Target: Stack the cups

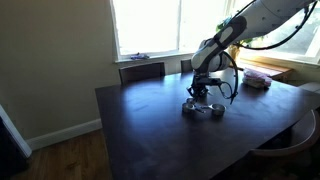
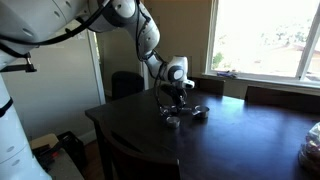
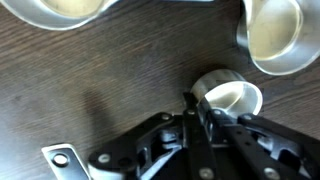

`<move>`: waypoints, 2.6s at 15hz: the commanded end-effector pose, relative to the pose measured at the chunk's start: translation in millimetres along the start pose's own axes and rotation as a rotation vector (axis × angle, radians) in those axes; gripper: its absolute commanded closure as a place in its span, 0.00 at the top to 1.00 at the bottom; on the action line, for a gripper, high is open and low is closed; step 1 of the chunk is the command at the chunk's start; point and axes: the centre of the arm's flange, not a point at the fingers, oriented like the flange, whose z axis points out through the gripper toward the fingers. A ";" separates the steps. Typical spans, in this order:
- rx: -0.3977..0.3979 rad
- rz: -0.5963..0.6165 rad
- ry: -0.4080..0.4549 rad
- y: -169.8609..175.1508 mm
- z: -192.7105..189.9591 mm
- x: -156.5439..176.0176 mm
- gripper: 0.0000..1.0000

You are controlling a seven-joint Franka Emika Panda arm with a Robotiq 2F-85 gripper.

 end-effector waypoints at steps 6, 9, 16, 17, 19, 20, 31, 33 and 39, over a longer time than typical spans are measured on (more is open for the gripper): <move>0.071 -0.153 -0.020 5.7 -72.9 -36.5 0.06; 0.057 -0.227 -0.039 -0.4 -70.4 -56.9 0.05; 0.039 -0.312 -0.061 -18.3 -42.4 -93.1 0.05; 0.043 -0.315 -0.054 -19.5 -43.5 -95.3 0.06; 0.056 -0.318 -0.031 -20.2 -49.9 -96.5 0.05; 0.063 -0.320 -0.021 -19.3 -53.8 -96.8 0.05; 0.059 -0.315 0.051 -26.6 -47.5 -78.0 0.05; 0.055 -0.322 0.065 -29.6 -42.1 -77.7 0.05; 0.046 -0.339 0.128 -40.8 -27.2 -71.3 0.05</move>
